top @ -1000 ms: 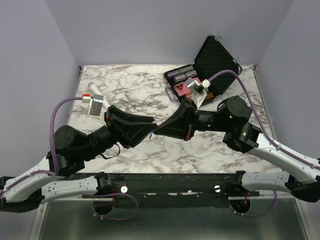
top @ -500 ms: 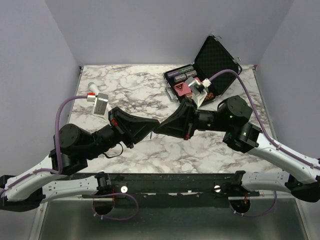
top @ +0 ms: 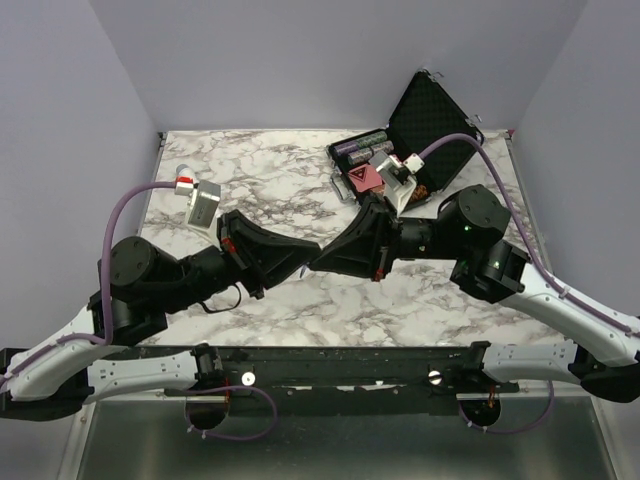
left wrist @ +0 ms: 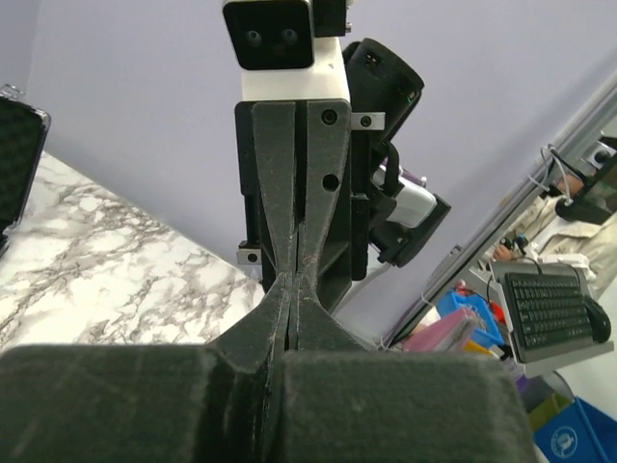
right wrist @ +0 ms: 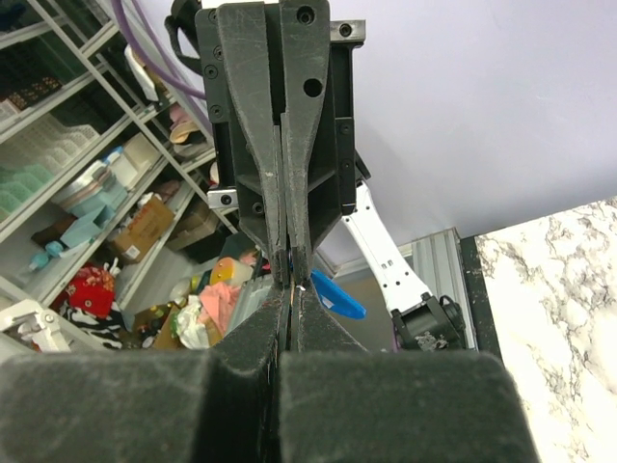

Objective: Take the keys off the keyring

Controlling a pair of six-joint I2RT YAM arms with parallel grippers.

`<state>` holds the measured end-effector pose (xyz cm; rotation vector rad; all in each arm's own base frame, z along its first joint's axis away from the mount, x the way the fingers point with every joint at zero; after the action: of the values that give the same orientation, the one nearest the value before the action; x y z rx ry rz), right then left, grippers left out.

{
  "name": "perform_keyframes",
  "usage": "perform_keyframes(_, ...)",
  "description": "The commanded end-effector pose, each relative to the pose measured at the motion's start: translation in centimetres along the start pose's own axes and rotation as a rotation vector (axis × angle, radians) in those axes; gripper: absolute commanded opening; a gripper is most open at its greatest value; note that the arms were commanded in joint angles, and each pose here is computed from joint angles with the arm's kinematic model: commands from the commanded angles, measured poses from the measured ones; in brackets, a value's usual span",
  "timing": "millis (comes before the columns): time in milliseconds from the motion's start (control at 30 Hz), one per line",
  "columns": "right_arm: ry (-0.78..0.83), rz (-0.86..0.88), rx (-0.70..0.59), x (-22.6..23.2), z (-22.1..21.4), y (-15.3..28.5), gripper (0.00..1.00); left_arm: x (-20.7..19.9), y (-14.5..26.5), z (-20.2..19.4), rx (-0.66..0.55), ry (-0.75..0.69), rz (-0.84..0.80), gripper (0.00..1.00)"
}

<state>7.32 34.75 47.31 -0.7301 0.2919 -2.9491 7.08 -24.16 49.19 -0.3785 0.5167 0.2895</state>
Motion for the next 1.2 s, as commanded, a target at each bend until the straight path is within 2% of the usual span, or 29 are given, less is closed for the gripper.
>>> perform_keyframes(0, 0.022, 0.006, 0.025, 0.3, 0.2, -0.1, 0.01, -1.5, 0.0, -2.8, 0.168, -0.017, -0.096, 0.02)
perform_keyframes(767, 0.0, 0.022, 0.162, 0.2, -2.2, 0.3, 0.01, -2.5, 0.7, -8.0, 0.463, -0.006, -0.196, 0.01)
perform_keyframes(1167, -0.001, 0.029, 0.174, 0.5, -2.3, 0.5, 0.01, -2.4, 1.0, -10.2, 0.601, -0.004, -0.221, 0.02)
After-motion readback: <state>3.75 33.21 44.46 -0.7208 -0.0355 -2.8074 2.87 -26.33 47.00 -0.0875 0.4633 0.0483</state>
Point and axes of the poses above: each gripper's point midway between its finger pads, its own y axis back along the fingers, its own x axis along the line the jaws close on, z = x × y, the point moved 1 cm from there along y, back along the fingers, and after that the axes turned 2 degrees about y, right-handed, at the moved point
